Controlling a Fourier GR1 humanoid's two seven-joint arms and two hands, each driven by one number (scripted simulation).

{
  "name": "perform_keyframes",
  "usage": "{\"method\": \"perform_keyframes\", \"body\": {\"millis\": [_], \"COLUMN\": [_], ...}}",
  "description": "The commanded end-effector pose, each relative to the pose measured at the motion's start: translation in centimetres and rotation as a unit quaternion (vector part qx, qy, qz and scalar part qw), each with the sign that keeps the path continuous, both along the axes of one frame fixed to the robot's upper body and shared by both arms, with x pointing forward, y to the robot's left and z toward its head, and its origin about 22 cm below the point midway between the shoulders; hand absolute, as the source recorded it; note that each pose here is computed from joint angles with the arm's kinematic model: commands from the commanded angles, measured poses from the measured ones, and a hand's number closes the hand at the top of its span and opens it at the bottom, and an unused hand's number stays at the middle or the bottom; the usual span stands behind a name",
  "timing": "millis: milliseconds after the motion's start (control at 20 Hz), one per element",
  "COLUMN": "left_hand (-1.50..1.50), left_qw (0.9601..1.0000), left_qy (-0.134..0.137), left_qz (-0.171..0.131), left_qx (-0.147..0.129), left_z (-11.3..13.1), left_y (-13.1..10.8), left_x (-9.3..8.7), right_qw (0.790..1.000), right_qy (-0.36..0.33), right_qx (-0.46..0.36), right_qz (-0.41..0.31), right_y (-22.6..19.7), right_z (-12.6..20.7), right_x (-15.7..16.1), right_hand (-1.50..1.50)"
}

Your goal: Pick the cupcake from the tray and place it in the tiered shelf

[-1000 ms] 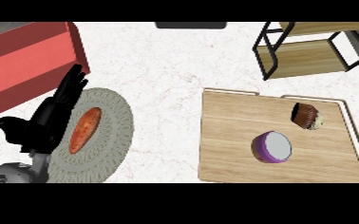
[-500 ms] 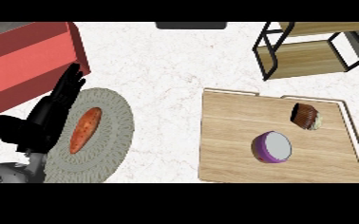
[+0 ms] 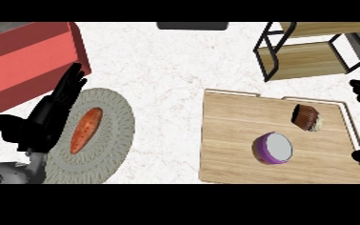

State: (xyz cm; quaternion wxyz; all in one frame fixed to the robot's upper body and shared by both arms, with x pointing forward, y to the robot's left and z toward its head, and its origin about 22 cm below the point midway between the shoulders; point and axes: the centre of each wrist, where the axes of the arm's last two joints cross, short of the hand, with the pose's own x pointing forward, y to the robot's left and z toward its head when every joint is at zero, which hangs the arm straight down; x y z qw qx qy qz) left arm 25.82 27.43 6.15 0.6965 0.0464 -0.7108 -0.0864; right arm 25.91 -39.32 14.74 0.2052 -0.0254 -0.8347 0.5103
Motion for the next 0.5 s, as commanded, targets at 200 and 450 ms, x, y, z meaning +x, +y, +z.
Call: {"method": "perform_keyframes", "body": {"millis": [200,450], "left_hand": [0.00,0.00], "left_qw": [0.9999,1.0000], "left_qy": [0.005,0.006], "left_qz": [-0.009,0.003], "left_qx": [-0.006,0.004], "left_z": [-0.3,-0.1], "left_y": [-0.8,0.6], "left_x": [0.0,0.4], "right_qw": [0.992,0.989], "right_qy": [-0.059,-0.057], "right_qx": [-0.028,-0.092], "right_qz": [0.106,0.098], "right_y": [-1.6,-1.2], "right_z": [-3.8,-6.9], "right_x": [0.5,-0.4], "right_hand": [-1.50,-1.50]}}
